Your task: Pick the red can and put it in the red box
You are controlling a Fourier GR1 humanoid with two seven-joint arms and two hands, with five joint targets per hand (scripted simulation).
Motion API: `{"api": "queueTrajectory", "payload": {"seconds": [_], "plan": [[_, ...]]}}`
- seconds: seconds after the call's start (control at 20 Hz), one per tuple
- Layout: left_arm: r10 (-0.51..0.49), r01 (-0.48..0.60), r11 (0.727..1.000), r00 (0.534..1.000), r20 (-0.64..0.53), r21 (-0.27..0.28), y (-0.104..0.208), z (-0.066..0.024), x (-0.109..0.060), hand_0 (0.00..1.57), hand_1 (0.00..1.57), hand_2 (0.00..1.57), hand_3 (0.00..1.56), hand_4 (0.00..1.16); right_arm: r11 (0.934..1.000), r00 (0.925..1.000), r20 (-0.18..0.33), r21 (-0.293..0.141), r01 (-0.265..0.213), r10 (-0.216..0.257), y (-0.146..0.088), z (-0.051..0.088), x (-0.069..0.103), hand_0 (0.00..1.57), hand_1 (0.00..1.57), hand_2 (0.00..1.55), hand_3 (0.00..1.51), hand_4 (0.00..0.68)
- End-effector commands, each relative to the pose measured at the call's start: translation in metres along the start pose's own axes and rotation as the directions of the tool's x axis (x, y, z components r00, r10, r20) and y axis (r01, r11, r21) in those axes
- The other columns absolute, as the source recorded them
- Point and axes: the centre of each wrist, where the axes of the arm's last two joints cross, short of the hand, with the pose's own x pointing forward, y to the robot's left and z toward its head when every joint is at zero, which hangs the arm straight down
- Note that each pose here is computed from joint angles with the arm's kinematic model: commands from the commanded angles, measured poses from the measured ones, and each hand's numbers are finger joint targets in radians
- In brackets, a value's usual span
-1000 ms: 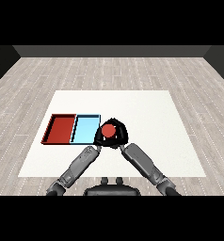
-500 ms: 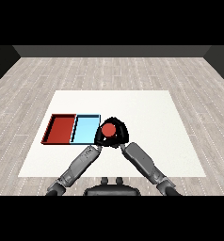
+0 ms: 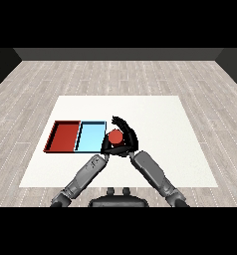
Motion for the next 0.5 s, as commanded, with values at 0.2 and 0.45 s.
{"api": "queueTrajectory", "payload": {"seconds": [0.2,0.45], "plan": [[0.003,-0.003,1.0,1.0,-0.013,-0.001,-0.003,-0.0022,0.002,1.57,1.57,1.57,1.49,1.15,0.9953,0.9953,0.025,-0.027,-0.093,0.094,-0.024,0.008,0.009,0.0,0.0,0.0,0.0,0.0],[0.019,-0.019,1.0,1.0,-0.021,0.019,0.013,-0.0001,-0.006,1.57,1.57,1.57,1.49,1.14,0.9914,0.9904,0.111,-0.11,-0.071,0.083,-0.04,-0.01,0.039,0.0,0.0,0.0,0.0,0.0]]}}
